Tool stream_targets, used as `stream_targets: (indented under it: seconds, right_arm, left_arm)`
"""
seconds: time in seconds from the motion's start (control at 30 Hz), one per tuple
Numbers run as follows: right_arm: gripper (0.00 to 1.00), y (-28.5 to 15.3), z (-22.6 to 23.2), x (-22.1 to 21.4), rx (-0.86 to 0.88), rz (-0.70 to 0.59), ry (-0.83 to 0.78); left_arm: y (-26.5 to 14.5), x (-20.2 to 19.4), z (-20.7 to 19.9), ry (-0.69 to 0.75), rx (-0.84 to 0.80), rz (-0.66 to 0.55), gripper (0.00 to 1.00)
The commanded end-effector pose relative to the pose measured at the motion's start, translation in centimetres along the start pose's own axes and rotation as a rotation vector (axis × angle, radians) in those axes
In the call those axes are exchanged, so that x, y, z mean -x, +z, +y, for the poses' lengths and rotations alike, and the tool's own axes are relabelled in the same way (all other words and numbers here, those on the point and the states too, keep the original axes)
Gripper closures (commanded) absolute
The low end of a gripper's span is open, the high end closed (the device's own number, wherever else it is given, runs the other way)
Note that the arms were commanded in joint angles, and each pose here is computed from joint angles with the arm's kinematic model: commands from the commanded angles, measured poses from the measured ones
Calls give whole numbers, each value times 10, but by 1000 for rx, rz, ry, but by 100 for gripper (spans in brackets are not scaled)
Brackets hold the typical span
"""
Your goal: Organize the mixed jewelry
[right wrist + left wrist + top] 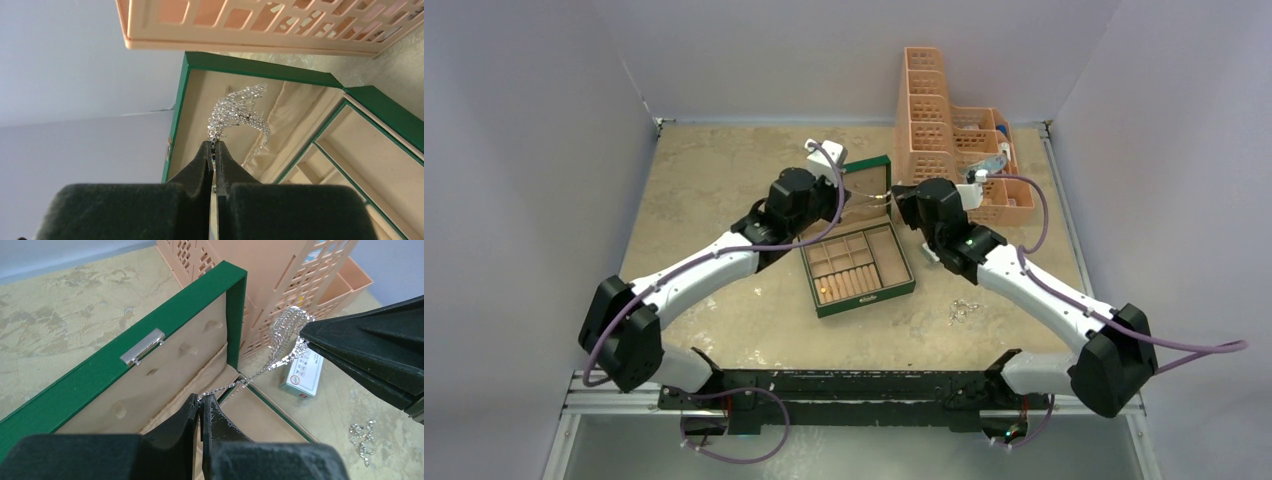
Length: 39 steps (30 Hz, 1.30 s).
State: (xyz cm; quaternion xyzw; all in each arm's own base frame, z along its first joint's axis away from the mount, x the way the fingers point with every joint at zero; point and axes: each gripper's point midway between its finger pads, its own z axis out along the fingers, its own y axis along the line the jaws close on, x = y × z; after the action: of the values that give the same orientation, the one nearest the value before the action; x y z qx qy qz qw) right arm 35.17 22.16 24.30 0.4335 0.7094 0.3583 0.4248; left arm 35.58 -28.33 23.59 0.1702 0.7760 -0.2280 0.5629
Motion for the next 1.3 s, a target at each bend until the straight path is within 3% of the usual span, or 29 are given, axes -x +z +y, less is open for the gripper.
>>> stream_targets:
  seconds: [0.0,0.2,0.67,1.27]
  right_arm:
    - [100,6,28,5,94,-8,117]
    - [100,20,30,3,93,-1,149]
    - [100,45,38,-19,96,63,156]
    - [100,64,51,-13,106,-7,172]
  left_arm:
    - [18,30,1,30,10,-60,100]
    - [37,37,13,45,82,-58,100]
    - [35,23,51,13,217,2,100]
    - [29,18,73,-45,340,-1,100]
